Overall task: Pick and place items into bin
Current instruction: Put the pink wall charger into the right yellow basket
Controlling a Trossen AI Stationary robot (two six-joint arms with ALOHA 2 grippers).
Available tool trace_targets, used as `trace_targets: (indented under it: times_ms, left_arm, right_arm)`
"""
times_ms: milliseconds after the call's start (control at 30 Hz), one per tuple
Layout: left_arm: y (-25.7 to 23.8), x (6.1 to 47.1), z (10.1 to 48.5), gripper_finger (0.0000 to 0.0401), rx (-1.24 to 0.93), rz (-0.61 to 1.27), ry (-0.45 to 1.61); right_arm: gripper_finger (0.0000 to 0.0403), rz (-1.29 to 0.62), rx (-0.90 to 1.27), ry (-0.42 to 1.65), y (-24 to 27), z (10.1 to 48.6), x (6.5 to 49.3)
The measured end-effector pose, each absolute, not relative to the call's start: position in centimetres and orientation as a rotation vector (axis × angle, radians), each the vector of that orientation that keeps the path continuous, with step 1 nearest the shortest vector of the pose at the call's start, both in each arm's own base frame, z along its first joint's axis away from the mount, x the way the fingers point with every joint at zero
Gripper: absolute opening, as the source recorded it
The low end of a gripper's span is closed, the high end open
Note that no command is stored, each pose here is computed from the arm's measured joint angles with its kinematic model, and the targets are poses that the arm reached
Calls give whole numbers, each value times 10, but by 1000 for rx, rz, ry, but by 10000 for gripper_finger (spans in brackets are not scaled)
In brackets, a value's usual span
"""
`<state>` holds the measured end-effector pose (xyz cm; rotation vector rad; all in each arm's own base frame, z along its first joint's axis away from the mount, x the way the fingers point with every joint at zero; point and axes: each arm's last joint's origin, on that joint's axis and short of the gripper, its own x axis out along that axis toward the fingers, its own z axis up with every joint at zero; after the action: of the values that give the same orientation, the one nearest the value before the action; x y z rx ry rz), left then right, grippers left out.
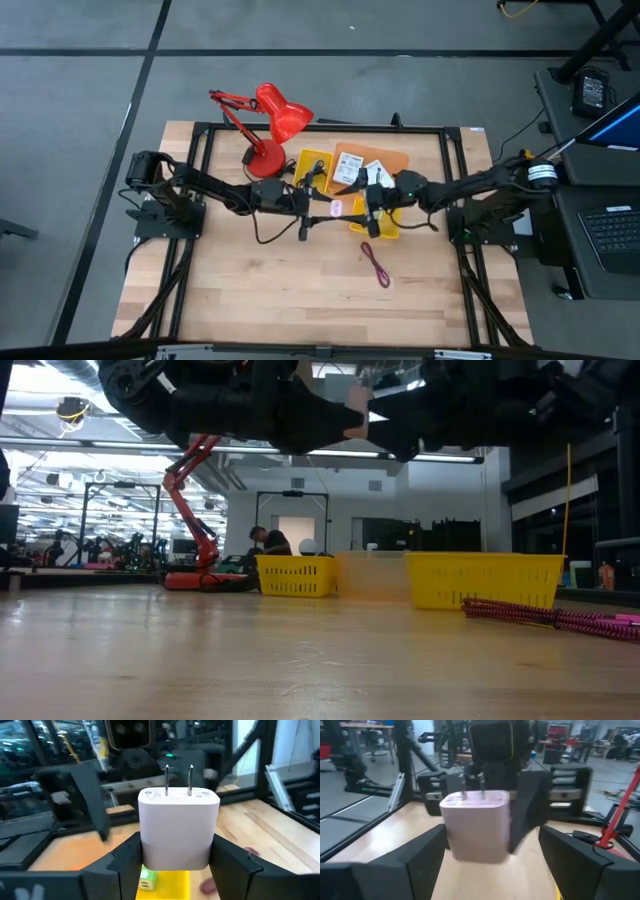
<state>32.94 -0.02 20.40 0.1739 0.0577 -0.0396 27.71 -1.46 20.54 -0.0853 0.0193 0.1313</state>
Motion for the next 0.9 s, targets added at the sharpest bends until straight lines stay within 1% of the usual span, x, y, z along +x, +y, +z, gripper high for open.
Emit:
trace_targets:
  times_ms: [133,300,900]
  left_arm:
    - [3,330,206,189,190,-6,50]
    - [6,330,206,188,189,-17,48]
    - [10,330,204,188,202,-14,64]
  right_arm:
    - [310,130,-81,17,-15,207,288]
    - [310,152,-87,16,-10,208,296]
    - [310,121,-118,-17,-9,212,296]
